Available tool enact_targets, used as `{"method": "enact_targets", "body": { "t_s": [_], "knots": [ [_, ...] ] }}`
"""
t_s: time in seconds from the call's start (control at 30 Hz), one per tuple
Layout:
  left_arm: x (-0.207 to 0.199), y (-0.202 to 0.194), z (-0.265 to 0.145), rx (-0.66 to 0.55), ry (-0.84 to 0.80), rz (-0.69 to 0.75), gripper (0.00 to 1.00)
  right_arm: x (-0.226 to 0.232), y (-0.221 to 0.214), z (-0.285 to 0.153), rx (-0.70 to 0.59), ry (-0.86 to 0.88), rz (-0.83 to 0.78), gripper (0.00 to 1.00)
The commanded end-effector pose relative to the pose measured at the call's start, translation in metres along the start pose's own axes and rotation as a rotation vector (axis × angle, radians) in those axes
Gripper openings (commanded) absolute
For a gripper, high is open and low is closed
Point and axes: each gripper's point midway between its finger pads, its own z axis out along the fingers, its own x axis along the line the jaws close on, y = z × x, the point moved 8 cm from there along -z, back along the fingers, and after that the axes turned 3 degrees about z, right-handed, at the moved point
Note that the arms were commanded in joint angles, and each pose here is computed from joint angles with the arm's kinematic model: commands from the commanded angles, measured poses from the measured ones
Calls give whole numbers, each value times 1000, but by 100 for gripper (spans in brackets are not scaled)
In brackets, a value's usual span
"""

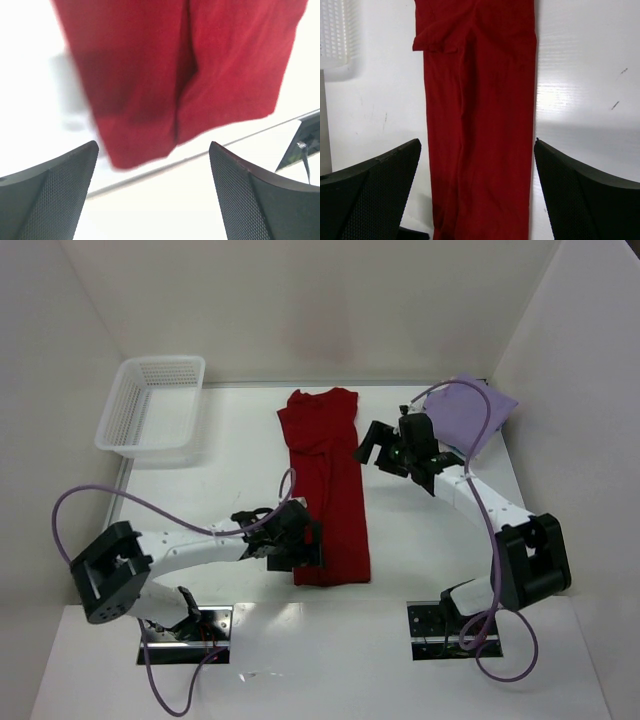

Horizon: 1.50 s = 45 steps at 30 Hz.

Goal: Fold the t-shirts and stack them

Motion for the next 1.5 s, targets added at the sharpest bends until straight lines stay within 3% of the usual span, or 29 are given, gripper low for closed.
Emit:
{"method": "enact_targets", "body": {
  "t_s": [0.0,0.2,0.5,0.93,1.47],
  "knots": [
    [3,3,-34,-92,23,-43,99,5,-7,-22,-16,35,16,99],
    [3,8,-69,-229,-85,-47,99,-12,-55,-35,83,-37,69,99],
    [16,2,-55,-215,-39,14,99,-2,-135,-49,236,-71,70,99],
    [24,-6,-26,-141,-12,55,99,-44,-190,-74,392,-217,87,95],
    [28,-15,-7,-63,-5,65,99,-57,-210,-94,415,-159,162,82]
  ]
}}
